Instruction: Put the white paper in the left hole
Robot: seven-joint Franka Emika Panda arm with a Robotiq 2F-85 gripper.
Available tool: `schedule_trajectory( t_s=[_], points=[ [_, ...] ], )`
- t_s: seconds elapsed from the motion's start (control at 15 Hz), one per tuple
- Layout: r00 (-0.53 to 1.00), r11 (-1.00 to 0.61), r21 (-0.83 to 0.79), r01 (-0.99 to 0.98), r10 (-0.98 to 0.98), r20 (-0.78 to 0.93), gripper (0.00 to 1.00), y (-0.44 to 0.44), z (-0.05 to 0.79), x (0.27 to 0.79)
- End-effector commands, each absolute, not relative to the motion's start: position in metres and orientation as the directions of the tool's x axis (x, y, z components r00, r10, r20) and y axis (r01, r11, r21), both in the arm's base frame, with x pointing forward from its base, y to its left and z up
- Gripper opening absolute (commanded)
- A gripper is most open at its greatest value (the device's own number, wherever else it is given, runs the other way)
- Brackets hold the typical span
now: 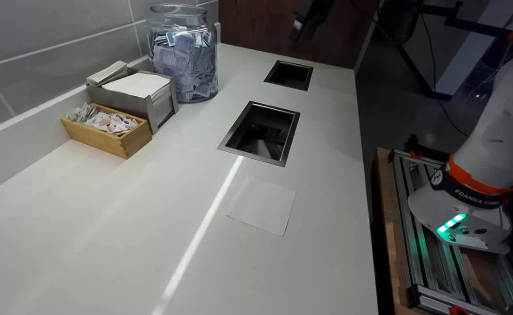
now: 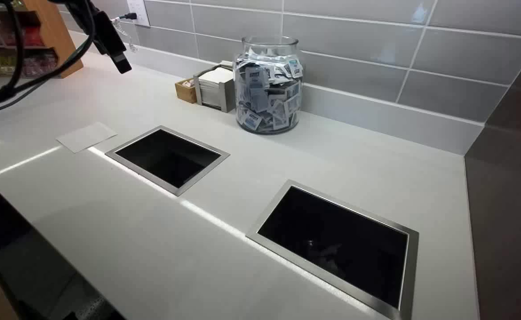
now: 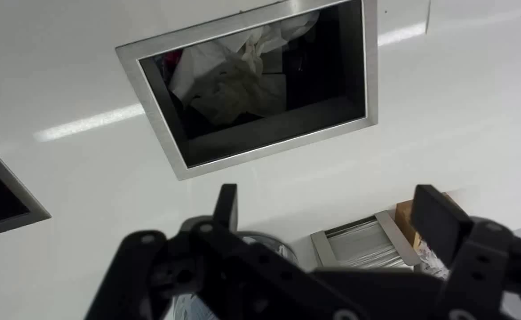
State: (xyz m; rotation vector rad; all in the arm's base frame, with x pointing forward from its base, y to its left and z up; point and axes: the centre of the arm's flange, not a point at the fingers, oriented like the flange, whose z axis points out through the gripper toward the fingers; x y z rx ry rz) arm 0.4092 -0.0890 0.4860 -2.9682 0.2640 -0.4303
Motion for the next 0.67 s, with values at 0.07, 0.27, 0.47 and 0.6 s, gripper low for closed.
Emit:
schedule_trajectory(
  t_s=[0.07,0.27,0.47,0.6],
  points=[
    [0.944,-0.976,-0.154,-0.153,-0.191,0.269,1.00,-0.089,0.486,0.409],
    [0.944,-0.976,-0.154,-0.153,-0.191,0.269,1.00,-0.089,0.486,0.409],
    [0.962,-0.978,-0.172,-0.121,-0.158,0.222,1.00,-0.066,0.469,0.419],
    [0.979,-0.980,-0.180,-0.081,-0.112,0.169,1.00,-0.032,0.447,0.431]
  ],
)
